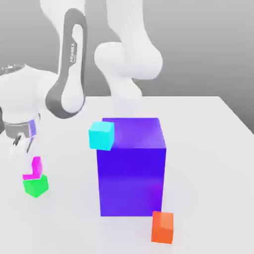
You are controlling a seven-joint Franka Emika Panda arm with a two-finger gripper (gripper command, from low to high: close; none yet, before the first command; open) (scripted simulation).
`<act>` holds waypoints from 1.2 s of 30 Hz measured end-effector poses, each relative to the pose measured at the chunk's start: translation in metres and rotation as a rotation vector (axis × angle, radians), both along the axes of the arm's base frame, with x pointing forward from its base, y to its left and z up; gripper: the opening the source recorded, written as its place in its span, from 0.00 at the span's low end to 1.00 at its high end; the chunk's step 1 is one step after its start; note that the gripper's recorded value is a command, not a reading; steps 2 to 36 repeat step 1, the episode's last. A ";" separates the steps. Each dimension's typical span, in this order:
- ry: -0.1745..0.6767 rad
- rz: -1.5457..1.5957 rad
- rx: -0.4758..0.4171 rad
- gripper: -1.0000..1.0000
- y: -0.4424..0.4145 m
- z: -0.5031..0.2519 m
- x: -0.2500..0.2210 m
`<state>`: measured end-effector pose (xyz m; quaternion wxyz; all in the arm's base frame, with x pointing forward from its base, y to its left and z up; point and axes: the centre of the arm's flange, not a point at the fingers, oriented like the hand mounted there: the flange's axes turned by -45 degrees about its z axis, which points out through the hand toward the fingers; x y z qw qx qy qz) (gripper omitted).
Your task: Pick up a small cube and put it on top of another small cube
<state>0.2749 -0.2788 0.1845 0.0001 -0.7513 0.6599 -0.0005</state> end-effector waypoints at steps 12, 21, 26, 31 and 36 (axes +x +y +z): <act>0.000 0.000 0.000 1.00 0.000 0.000 0.000; 0.000 0.000 0.000 1.00 0.000 0.000 0.000; 0.000 0.000 0.000 1.00 0.000 0.000 0.000; 0.000 0.000 0.000 1.00 0.000 0.000 0.000; 0.000 0.000 0.000 1.00 0.000 0.000 0.000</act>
